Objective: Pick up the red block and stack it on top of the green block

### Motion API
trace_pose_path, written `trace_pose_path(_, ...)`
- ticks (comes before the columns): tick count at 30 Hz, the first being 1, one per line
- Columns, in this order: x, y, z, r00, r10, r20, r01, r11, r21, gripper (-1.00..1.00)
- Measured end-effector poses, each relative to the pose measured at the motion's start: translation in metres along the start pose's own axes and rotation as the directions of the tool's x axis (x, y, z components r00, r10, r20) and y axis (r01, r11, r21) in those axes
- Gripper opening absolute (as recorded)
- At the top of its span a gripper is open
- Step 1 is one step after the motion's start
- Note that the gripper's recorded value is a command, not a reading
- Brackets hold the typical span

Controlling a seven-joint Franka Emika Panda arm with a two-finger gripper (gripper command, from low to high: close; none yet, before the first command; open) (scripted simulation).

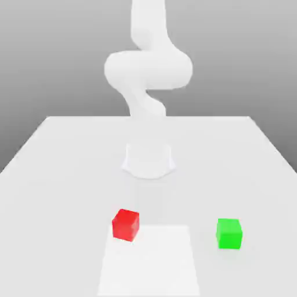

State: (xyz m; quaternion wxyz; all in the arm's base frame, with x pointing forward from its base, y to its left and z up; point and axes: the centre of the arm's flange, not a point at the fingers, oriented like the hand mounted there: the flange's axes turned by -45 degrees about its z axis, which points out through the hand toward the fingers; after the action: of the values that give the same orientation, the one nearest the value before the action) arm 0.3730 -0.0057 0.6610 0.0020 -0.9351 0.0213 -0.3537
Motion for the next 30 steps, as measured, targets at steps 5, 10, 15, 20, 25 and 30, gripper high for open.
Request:
trace_pose_path(5,-0.053,0.017,0.119,0.981,0.069,0.181,-0.063,0.997,-0.039,0.00)
trace_pose_path(10,-0.135,0.035,0.213,0.923,0.147,0.355,-0.124,0.988,-0.089,0.00)
trace_pose_path(15,-0.250,0.051,0.280,0.814,0.238,0.530,-0.181,0.971,-0.158,0.00)
trace_pose_path(20,-0.344,0.060,0.332,0.725,0.295,0.623,-0.211,0.955,-0.208,0.00)
trace_pose_path(25,-0.371,0.060,0.356,0.720,0.296,0.627,-0.210,0.955,-0.209,-1.00)
trace_pose_path(30,-0.374,0.060,0.359,0.721,0.296,0.627,-0.210,0.955,-0.209,-1.00)
